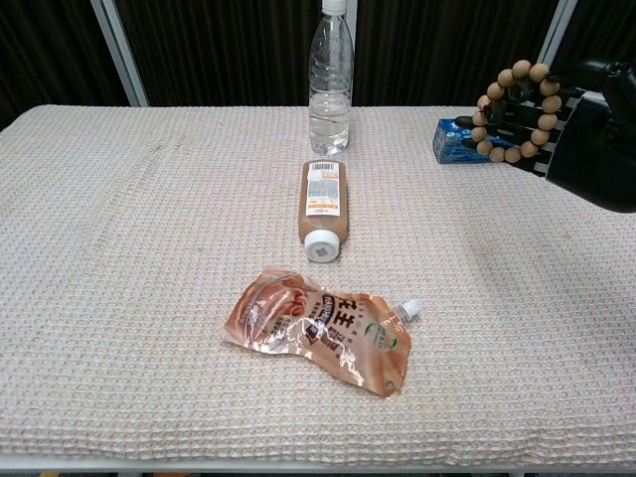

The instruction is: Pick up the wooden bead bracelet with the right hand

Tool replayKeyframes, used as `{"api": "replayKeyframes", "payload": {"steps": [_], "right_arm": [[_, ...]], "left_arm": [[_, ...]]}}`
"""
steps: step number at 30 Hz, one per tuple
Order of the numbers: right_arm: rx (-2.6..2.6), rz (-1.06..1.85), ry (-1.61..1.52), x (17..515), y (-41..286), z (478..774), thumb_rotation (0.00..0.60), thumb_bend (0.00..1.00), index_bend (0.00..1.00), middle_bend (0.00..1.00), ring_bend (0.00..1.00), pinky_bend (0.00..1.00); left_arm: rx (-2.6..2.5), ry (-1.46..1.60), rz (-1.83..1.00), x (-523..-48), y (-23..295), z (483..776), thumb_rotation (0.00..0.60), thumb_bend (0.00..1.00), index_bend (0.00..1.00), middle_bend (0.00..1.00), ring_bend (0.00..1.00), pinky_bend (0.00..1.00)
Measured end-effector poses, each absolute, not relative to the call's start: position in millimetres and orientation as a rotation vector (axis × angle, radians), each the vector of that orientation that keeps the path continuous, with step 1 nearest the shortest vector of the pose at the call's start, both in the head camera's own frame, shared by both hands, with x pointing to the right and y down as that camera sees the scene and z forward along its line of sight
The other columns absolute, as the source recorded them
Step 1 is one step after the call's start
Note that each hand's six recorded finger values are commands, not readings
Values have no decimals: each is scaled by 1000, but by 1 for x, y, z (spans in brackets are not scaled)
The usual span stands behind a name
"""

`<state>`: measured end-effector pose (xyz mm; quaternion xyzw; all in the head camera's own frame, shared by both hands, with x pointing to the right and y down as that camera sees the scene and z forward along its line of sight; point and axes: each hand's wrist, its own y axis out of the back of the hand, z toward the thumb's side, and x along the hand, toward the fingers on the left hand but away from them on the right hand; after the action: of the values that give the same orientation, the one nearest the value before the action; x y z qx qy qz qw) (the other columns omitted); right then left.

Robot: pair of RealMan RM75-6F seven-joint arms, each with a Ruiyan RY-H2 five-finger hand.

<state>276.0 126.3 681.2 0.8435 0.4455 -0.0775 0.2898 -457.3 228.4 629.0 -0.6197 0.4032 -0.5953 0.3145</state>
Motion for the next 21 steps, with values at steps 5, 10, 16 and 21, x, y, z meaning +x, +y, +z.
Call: {"api": "replayKeyframes", "payload": {"steps": [5,10,16,21], "right_arm": [[2297,-199,1183,278,128,677,259,922,529,491,123,0],[2358,-195,1156,279,131,672,267,1000,450,451,82,0],[2411,-189,1138,279,132,667,316,1000,414,422,69,0],[2458,-194,1113,279,135,664,386,1000,388,405,56,0]], "left_arm": [[-1633,1064,-1566,-457,228,628,600,0,134,60,0,0],[-1636,1063,-1569,-457,229,628,600,0,134,60,0,0],[-1637,1065,-1566,-456,229,628,600,0,134,60,0,0],[-1638,1065,-1566,-456,229,628,600,0,134,59,0,0]]}}
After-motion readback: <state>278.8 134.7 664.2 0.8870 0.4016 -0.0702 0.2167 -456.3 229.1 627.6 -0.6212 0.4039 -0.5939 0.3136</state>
